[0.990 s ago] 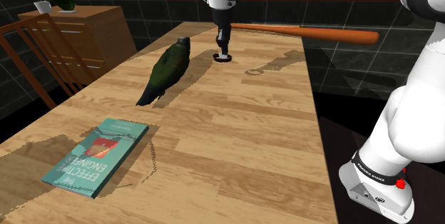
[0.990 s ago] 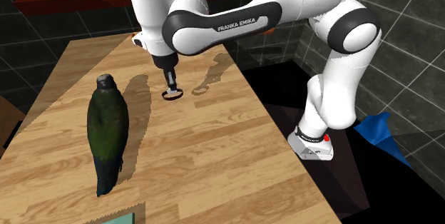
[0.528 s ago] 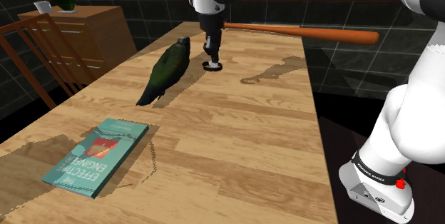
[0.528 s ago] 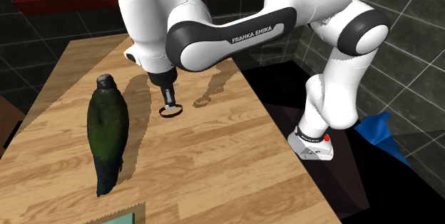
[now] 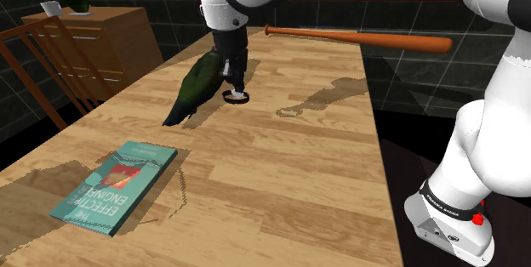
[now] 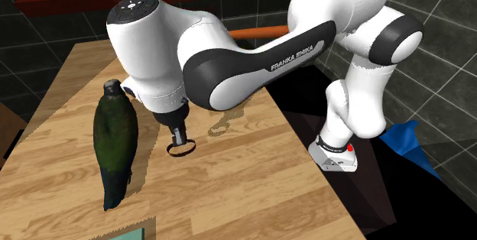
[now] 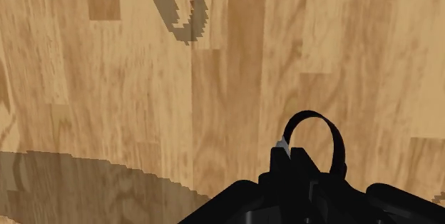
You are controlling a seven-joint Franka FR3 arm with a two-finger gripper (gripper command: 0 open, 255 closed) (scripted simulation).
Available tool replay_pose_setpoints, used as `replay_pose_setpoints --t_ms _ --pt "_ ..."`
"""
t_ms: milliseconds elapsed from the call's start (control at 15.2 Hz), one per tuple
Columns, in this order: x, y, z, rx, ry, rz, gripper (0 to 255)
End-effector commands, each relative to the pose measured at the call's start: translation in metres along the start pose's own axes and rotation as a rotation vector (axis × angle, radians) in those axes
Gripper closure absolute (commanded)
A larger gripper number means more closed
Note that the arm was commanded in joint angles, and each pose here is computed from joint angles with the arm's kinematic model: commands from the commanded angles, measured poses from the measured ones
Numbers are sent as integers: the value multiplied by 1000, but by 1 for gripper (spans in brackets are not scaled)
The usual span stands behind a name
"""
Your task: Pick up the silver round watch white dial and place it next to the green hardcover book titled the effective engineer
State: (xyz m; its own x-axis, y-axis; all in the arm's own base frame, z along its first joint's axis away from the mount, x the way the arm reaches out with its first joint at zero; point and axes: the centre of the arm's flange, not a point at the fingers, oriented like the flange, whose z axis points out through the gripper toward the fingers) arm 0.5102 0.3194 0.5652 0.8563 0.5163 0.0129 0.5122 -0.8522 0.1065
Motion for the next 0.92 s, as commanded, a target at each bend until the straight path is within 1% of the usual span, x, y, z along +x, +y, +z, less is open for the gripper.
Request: replay_pose_setpoints --t_ms 0,858 --pt "3 -26 -3 0 0 1 255" --pt "31 -194 -22 0 0 1 255"
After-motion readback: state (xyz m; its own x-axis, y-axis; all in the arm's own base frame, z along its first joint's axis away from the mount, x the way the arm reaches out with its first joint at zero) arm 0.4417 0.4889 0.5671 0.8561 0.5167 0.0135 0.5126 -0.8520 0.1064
